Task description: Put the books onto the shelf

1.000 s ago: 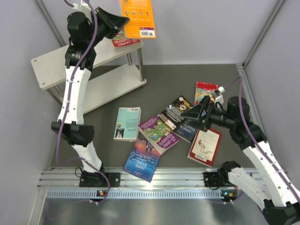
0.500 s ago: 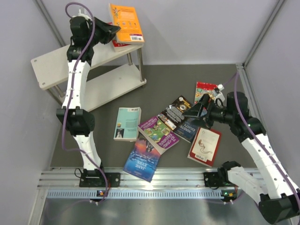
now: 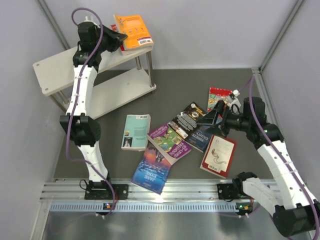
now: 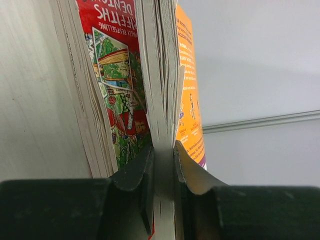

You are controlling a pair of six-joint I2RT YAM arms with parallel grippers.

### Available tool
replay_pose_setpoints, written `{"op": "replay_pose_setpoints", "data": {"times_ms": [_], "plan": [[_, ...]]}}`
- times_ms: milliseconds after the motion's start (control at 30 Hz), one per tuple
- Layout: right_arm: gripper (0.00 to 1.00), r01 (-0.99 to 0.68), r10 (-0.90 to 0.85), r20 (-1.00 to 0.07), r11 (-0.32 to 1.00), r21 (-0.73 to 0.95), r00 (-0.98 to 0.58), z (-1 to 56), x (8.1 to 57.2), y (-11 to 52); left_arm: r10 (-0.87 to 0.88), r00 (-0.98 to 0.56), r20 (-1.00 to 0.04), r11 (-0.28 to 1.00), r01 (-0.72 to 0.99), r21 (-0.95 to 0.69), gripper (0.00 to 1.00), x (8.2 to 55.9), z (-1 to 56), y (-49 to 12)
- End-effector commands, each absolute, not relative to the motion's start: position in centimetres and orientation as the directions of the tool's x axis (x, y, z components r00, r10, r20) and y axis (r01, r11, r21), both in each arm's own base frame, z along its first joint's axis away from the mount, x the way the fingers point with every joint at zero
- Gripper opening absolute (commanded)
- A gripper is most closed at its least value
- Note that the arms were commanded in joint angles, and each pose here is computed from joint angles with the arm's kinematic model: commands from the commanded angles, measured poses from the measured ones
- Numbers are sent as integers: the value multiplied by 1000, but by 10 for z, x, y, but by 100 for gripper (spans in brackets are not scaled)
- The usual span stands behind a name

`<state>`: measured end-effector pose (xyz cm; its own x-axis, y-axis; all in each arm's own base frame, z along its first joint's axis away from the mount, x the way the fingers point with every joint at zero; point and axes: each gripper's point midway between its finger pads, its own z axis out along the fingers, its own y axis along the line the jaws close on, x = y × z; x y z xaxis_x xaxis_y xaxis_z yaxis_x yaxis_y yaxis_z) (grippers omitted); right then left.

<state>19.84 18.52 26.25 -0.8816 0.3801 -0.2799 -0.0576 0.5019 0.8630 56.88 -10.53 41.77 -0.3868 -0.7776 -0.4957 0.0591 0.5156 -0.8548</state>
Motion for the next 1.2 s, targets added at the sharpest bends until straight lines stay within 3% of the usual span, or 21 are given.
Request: {"op": "replay_pose_setpoints", "data": {"times_ms": [0, 433, 600, 733, 833, 867, 1167], "plan": [[100, -121, 367, -331, 492, 862, -869, 283, 200, 185, -774, -319, -547, 552, 82, -830, 0, 557, 443, -90], [100, -113, 364, -324, 496, 861, -874, 280, 199, 185, -821, -277, -499, 502, 65, -862, 0, 561, 451, -60], [100, -109, 365, -322, 498, 860, -874, 279, 199, 184, -808, -332, -487, 498, 58, -865, 1, 562, 437, -62], [100, -94, 371, -310, 499, 861, -875, 275, 200, 184, -789, -370, -490, 512, 45, -858, 17, 561, 425, -64], [100, -89, 371, -306, 500, 861, -877, 273, 200, 184, -784, -377, -493, 523, 29, -852, 37, 559, 420, -61], [100, -87, 371, -305, 501, 861, -877, 273, 200, 184, -783, -375, -497, 525, 32, -851, 98, 558, 421, -60], [100, -93, 370, -315, 509, 855, -874, 272, 202, 183, -770, -355, -530, 567, 0, -824, 99, 546, 425, -41]]}}
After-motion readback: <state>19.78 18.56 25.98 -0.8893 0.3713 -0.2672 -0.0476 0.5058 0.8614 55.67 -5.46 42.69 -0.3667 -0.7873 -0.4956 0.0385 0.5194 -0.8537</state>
